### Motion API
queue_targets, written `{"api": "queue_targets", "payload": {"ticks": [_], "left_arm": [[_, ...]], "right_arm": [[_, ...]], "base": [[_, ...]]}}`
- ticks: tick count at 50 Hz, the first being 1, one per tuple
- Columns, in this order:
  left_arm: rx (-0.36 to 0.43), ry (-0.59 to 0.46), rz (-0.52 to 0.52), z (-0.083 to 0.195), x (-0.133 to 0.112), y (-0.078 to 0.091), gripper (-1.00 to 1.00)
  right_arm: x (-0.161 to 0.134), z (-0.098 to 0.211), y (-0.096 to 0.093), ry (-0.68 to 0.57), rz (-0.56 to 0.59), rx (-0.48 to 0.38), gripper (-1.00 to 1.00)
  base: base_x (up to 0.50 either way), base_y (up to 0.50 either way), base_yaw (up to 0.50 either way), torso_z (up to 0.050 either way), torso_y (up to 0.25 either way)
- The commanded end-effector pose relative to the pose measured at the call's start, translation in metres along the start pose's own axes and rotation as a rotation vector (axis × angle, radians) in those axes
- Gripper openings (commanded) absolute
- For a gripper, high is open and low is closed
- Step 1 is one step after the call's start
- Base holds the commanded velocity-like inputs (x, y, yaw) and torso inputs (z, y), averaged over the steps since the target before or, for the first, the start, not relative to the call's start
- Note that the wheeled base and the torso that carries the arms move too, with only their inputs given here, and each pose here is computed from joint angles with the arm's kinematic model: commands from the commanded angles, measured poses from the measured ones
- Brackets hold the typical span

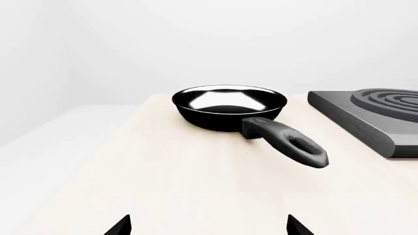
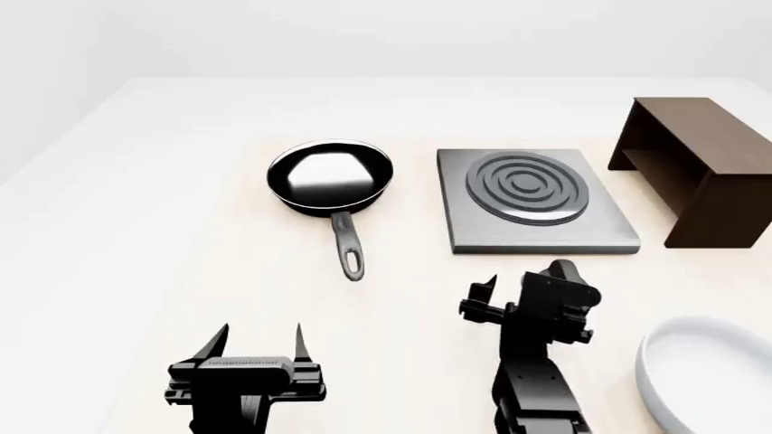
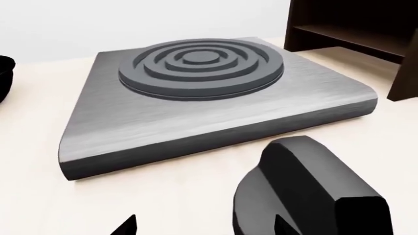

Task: Turn on the stove.

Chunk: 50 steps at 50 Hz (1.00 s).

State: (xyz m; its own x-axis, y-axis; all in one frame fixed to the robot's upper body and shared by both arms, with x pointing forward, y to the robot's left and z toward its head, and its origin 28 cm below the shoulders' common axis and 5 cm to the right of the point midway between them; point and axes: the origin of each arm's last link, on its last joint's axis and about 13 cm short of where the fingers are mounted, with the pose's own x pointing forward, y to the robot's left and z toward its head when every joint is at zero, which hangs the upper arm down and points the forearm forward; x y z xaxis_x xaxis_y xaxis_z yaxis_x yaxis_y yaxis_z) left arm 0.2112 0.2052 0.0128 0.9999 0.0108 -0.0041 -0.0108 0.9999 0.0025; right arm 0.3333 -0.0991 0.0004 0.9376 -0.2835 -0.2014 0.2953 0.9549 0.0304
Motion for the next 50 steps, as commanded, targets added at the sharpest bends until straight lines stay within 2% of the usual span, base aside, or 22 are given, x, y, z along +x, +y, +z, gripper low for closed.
{"api": "queue_targets", "payload": {"ticks": [1, 16, 19, 50], "left_arm": [[0.001, 0.0, 0.0, 0.001, -0.0001, -0.0005, 1.0], [-0.001, 0.0, 0.0, 0.0005, 0.0001, -0.0001, 1.0], [0.0, 0.0, 0.0, 0.0004, 0.0003, -0.0002, 1.0], [0.0, 0.0, -0.001, 0.0002, 0.0, 0.0002, 1.0]], "right_arm": [[0.0004, 0.0012, 0.0001, -0.005, -0.028, 0.017, 1.0], [0.0012, 0.0038, -0.0016, 0.003, -0.099, 0.066, 1.0], [0.002, 0.0054, -0.0017, -0.035, -0.142, 0.066, 1.0], [-0.0007, 0.0036, -0.0027, -0.018, -0.156, 0.096, 1.0]], "base": [[0.0, 0.0, 0.0, 0.0, 0.0], [0.0, 0.0, 0.0, 0.0, 0.0], [0.0, 0.0, 0.0, 0.0, 0.0], [0.0, 0.0, 0.0, 0.0, 0.0]]}}
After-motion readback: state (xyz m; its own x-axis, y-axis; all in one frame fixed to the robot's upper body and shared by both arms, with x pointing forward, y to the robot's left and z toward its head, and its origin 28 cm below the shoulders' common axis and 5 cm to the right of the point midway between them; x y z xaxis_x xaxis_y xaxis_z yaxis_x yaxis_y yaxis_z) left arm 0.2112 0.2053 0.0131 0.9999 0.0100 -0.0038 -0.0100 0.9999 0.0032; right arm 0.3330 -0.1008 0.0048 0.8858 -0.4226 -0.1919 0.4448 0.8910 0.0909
